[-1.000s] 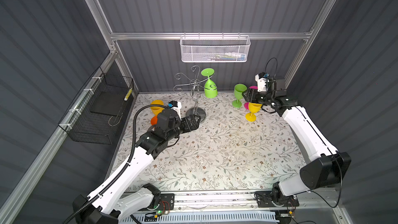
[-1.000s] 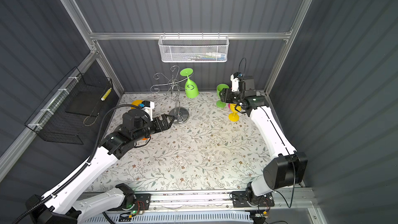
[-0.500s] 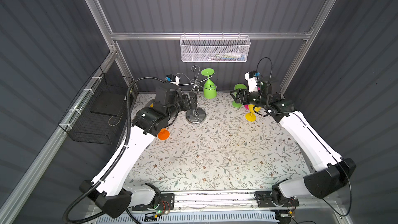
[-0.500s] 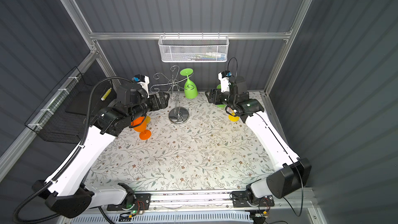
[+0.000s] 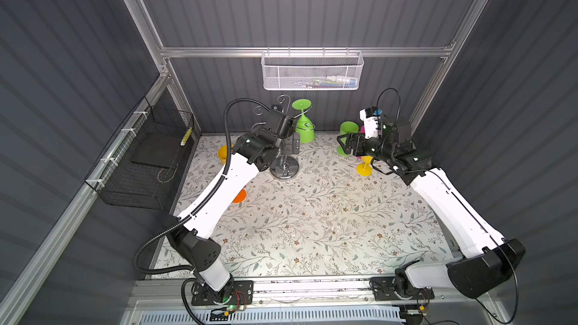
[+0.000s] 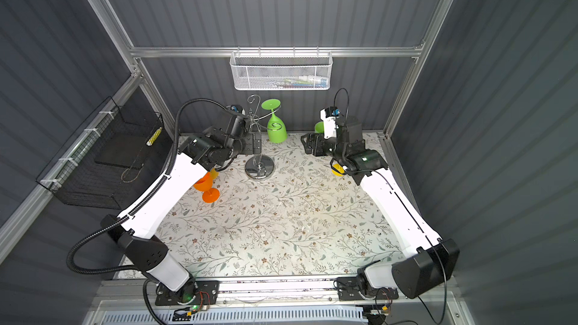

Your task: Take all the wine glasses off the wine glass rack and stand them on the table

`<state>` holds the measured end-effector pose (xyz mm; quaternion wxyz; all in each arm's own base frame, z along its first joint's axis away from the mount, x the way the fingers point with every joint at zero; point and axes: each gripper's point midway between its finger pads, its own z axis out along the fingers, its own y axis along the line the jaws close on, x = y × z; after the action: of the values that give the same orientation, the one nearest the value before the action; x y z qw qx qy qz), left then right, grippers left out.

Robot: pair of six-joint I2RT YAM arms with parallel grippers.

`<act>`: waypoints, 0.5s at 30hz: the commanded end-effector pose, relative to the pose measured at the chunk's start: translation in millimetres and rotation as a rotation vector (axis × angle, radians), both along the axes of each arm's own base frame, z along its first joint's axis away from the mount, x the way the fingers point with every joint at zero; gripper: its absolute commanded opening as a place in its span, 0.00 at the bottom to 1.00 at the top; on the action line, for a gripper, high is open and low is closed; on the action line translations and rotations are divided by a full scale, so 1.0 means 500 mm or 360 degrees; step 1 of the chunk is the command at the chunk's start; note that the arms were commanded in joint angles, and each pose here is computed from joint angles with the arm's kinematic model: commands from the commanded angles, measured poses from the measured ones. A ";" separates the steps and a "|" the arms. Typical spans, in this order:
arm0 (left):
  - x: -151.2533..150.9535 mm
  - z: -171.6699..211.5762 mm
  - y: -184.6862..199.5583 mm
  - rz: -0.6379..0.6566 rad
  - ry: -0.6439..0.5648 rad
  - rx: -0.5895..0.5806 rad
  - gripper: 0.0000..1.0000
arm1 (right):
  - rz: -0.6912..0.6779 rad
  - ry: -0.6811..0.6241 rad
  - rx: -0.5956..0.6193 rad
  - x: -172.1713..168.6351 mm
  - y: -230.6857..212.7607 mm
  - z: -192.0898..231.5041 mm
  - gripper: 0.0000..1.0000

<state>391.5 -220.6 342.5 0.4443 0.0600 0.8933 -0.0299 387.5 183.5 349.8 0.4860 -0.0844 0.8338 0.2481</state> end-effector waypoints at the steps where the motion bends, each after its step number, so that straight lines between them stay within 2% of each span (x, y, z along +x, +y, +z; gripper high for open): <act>1: 0.005 0.002 0.025 0.0072 -0.0012 0.0169 1.00 | -0.0012 -0.0041 -0.0011 -0.002 -0.005 0.008 0.84; 12: 0.018 0.037 0.063 0.0202 -0.0083 0.0265 1.00 | -0.0024 -0.0038 -0.0024 -0.007 -0.010 0.001 0.85; 15: 0.014 0.028 0.081 0.0215 -0.0045 0.0300 1.00 | -0.0022 -0.0038 -0.0022 -0.009 -0.010 0.002 0.85</act>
<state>402.4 -196.6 350.0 0.4529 0.0426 0.8886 0.0586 386.1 180.4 341.2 0.4816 -0.0815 0.8391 0.2396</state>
